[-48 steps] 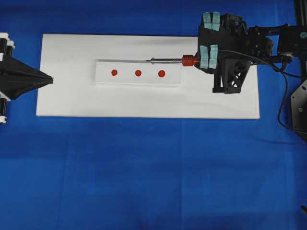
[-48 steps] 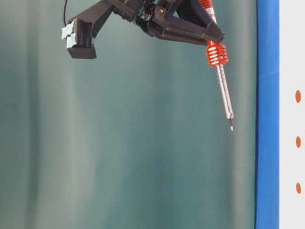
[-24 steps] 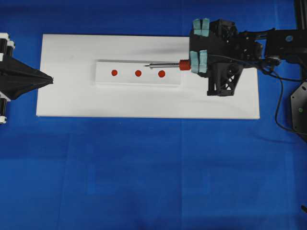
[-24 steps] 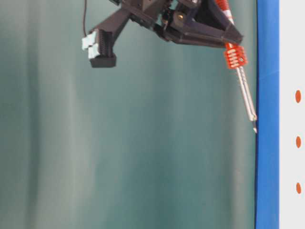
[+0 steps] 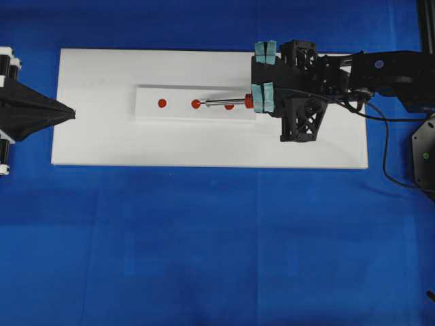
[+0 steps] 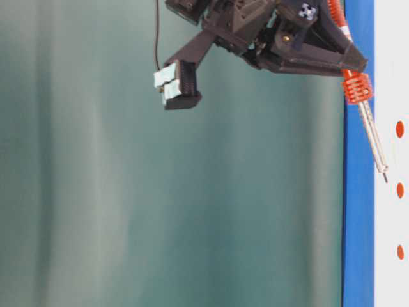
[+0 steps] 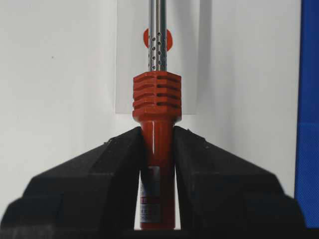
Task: Touch the tip of the soldering iron to the mark.
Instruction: 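Hold the iron tip on the middle red dot, then lift the iron off the middle dot and move it rightward, then lower the iron tip onto the rightmost red dot, then hold the iron tip on the rightmost red dot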
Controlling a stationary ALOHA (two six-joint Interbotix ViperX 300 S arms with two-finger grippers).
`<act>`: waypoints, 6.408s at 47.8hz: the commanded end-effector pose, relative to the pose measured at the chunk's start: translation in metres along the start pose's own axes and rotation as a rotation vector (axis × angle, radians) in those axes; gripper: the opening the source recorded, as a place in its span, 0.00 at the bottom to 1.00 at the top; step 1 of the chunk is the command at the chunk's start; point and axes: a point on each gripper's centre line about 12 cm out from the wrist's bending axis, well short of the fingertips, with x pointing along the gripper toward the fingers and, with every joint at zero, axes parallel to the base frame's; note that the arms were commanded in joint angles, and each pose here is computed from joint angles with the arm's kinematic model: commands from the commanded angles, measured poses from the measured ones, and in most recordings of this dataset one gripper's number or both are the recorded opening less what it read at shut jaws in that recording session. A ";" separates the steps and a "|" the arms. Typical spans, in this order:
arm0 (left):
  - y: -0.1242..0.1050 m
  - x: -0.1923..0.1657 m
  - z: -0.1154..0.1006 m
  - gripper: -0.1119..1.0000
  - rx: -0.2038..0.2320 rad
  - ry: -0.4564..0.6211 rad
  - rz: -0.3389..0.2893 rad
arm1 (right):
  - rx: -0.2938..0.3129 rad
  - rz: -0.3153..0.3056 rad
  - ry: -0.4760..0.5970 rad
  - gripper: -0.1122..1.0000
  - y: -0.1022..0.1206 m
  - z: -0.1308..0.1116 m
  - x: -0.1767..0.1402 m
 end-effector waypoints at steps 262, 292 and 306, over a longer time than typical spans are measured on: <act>-0.003 0.002 0.006 0.10 -0.005 -0.026 -0.018 | 0.037 -0.027 -0.011 0.16 -0.009 -0.013 -0.089; -0.003 0.002 0.006 0.10 -0.005 -0.027 -0.018 | 0.035 -0.013 0.075 0.16 -0.006 -0.036 -0.033; -0.003 0.002 0.006 0.10 -0.003 -0.027 -0.018 | 0.035 -0.011 0.074 0.16 -0.005 -0.038 -0.024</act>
